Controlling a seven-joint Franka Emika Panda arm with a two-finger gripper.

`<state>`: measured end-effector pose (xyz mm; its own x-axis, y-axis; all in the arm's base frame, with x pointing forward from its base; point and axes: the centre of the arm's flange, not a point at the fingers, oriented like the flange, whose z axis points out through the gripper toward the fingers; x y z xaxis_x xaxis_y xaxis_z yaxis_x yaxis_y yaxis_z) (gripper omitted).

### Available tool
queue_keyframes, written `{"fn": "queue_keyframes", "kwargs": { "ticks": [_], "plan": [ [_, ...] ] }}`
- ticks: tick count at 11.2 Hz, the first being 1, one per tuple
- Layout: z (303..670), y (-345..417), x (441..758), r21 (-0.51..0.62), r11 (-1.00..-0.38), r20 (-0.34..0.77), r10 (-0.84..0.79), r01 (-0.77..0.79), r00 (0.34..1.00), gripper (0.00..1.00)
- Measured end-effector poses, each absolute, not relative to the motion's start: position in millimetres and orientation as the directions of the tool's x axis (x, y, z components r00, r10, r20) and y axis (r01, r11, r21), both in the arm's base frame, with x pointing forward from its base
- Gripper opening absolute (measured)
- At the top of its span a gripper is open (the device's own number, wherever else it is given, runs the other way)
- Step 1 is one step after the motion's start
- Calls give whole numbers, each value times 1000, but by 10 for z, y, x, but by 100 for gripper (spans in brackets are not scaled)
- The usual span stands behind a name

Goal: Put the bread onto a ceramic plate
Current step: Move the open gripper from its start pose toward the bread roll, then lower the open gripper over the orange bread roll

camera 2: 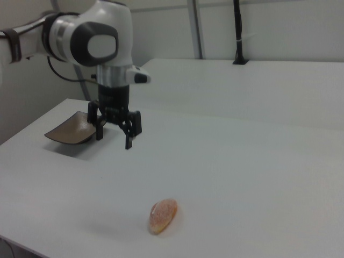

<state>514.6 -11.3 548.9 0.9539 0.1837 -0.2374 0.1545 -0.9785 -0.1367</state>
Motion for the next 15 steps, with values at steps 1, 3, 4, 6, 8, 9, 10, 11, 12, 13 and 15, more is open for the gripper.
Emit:
{"fn": "queue_keyframes", "kwargs": {
  "ticks": [1, 3, 4, 6, 8, 9, 10, 11, 12, 13, 15],
  "plan": [
    [5303, -150, 5099, -132, -977, -278, 196, 165, 940, 100],
    [4977, -209, 4995, -110, -977, -353, 211, 184, 911, 100],
    [4841, -245, 4961, -104, -978, -372, 208, 182, 905, 100],
    [4531, -357, 4918, -83, -980, -374, 197, 179, 906, 100],
    [4220, -450, 4886, -52, -981, -350, 191, 185, 917, 100],
    [4099, -501, 4884, -38, -982, -323, 186, 184, 928, 100],
    [3975, -544, 4881, -20, -982, -294, 185, 188, 938, 100],
    [3848, -576, 4872, 2, -980, -262, 190, 197, 946, 100],
    [3721, -598, 4859, 19, -979, -229, 195, 204, 954, 100],
    [3636, -618, 4851, 28, -978, -201, 195, 205, 960, 100],
    [3533, -667, 4891, 41, -979, -146, 191, 199, 971, 100]
  ]
}}
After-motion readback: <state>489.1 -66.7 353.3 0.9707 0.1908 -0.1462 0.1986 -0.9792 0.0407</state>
